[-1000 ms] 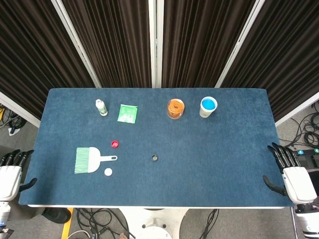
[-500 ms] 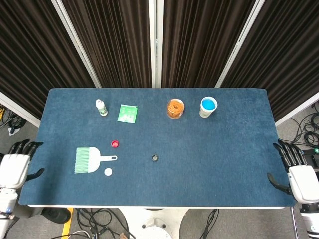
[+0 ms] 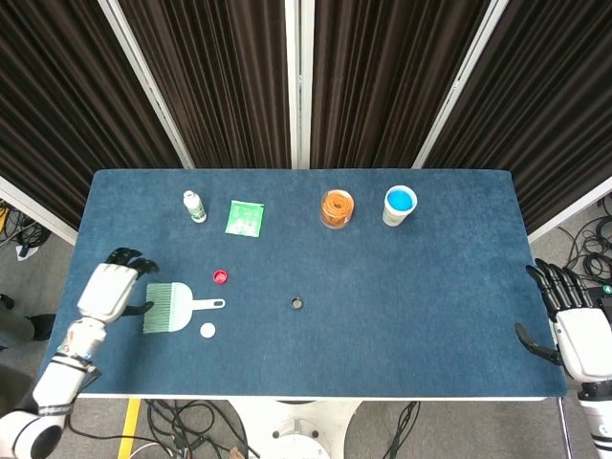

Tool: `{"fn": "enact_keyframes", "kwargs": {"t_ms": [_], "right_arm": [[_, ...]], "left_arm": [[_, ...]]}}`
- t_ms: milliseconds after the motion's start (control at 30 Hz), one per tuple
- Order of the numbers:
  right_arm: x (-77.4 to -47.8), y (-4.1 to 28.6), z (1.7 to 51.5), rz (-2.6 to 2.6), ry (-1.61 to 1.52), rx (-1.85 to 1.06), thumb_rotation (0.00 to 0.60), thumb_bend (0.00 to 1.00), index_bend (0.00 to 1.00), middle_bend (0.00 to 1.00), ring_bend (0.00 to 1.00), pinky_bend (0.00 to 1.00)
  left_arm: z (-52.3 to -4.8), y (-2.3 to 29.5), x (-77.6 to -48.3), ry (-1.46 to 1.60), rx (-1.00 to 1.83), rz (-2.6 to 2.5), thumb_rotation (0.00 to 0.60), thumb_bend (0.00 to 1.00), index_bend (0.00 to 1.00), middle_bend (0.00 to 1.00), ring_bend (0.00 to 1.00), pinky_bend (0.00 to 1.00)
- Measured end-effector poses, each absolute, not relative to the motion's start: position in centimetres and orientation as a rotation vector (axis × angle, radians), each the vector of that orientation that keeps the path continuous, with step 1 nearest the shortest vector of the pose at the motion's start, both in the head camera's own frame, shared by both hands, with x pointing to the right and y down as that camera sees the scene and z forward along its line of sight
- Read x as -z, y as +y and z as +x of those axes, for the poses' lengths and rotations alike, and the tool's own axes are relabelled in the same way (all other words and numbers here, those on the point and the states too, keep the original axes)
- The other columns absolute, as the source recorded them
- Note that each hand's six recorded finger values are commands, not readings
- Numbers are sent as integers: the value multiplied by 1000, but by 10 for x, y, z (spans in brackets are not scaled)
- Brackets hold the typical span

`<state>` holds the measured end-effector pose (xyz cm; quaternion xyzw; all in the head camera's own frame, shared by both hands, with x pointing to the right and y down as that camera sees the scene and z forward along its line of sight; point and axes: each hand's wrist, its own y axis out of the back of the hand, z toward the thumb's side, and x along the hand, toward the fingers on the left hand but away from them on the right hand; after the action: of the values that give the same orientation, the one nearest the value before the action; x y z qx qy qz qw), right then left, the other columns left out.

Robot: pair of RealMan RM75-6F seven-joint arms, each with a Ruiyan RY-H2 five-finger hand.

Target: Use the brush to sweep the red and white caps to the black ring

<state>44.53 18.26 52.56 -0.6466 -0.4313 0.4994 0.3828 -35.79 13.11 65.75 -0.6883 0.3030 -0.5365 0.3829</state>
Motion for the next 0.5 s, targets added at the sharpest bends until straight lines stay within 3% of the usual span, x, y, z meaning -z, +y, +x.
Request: {"fn": "enact_keyframes", "kwargs": {"t_ms": [500], "right_arm": [[-527, 189, 453, -1644, -1115, -1300, 600, 233, 0, 23, 0, 0]], "left_arm": [[-303, 155, -730, 520, 1457, -1707, 600, 152, 400, 441, 254, 179]]}}
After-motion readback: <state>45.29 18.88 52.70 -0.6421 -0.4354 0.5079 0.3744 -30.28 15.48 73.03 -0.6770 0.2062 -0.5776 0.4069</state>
